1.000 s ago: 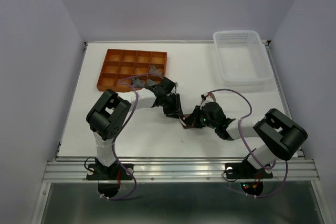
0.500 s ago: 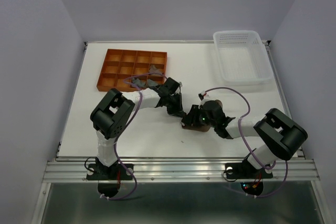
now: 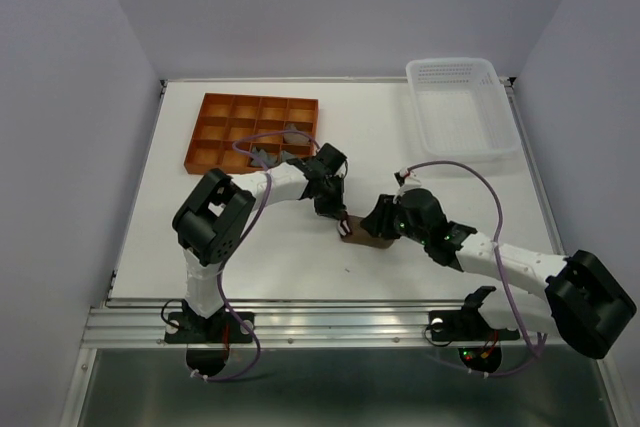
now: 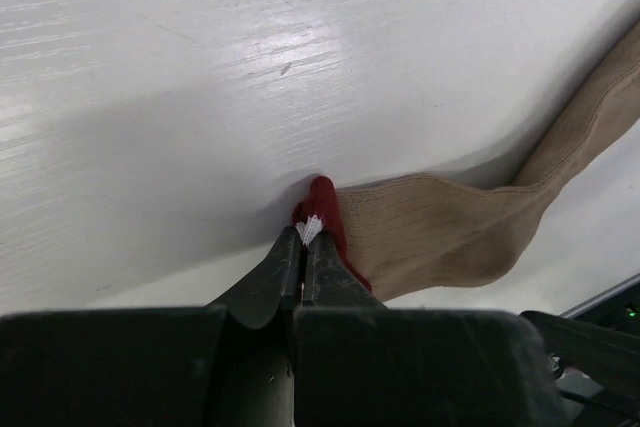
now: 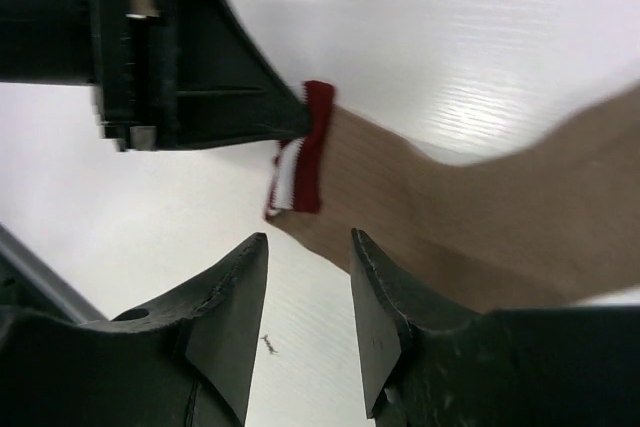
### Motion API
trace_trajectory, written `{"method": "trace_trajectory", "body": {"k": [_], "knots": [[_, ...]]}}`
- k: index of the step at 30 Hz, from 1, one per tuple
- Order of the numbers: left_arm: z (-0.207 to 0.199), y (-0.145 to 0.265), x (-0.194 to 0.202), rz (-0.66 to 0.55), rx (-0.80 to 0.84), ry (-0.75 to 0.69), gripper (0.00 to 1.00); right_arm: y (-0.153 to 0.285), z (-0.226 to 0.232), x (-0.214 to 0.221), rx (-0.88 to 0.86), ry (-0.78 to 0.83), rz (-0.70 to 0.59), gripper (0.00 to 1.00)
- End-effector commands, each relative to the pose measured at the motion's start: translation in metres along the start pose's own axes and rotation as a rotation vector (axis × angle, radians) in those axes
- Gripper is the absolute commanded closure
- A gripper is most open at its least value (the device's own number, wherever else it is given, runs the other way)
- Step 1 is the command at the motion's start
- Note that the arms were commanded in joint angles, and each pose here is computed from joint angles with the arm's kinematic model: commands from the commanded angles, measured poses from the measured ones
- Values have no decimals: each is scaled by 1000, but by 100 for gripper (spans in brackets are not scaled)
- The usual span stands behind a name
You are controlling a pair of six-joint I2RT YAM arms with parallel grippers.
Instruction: Roll the socks
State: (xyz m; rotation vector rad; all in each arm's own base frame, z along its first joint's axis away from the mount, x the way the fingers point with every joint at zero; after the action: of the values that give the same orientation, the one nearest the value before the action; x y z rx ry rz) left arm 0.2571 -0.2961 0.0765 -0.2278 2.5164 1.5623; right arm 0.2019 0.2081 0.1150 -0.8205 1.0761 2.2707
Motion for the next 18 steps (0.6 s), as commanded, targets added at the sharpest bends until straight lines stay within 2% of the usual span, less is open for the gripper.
{"method": "trace_trajectory", "body": {"k": [1, 11, 18], "knots": [[2, 20, -6, -25, -75, -52, 100, 9, -32, 13, 209, -18, 23, 57], [5, 32, -11, -25, -147, -78, 100, -14, -60, 25, 372, 10, 88, 82], [8, 32, -9, -10, -159, -91, 100, -47, -68, 1, 397, 59, 78, 85]]}}
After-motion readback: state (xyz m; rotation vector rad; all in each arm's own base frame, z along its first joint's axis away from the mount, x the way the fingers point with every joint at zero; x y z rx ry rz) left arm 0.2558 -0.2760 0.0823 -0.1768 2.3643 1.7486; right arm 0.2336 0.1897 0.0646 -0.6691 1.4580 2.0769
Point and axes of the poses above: each gripper's point midway between its finger pads, its own y axis back along the fingers, its own z axis along the line the jaws close on, x = y × z, the point moved 6 cm from there along y, back along the fingers, and after that the axes turned 3 degrees about y, right-handed, at the moved point
